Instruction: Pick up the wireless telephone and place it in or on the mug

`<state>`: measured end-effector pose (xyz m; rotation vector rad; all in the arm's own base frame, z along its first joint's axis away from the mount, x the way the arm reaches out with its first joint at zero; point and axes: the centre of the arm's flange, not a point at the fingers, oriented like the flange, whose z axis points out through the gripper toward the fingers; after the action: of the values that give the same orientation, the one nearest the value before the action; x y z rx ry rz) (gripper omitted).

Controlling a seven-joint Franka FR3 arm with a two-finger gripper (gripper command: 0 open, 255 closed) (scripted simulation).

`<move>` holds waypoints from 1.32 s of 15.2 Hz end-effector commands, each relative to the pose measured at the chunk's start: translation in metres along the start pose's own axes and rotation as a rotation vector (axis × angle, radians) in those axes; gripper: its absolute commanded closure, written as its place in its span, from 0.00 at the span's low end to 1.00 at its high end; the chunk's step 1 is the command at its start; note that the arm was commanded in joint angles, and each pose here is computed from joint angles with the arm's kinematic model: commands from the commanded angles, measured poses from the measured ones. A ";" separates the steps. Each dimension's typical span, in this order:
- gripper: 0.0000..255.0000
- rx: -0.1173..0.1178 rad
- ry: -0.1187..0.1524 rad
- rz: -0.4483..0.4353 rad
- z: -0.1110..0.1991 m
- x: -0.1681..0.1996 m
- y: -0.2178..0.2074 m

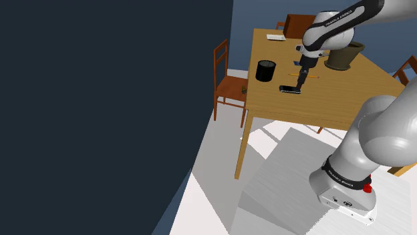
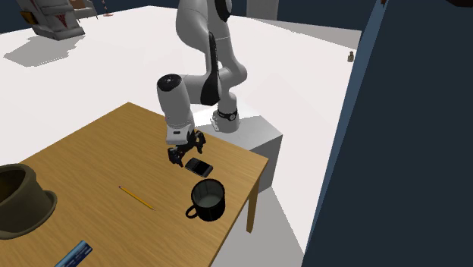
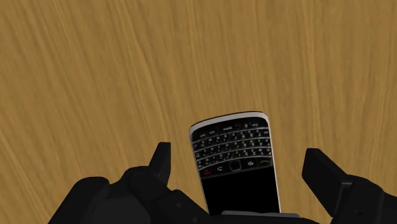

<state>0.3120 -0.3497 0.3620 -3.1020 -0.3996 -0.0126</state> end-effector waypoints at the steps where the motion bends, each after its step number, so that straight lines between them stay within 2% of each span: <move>1: 0.00 -0.001 0.001 -0.001 0.011 -0.001 0.000; 4: 0.00 -0.001 0.001 -0.001 0.030 -0.001 0.000; 12: 0.00 -0.001 0.001 -0.001 0.030 -0.001 0.000; 13: 1.00 -0.001 0.001 -0.001 0.030 -0.001 0.000; 20: 1.00 -0.001 0.001 -0.001 0.030 -0.001 0.000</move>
<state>0.3108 -0.3496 0.3320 -3.1023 -0.4016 -0.0138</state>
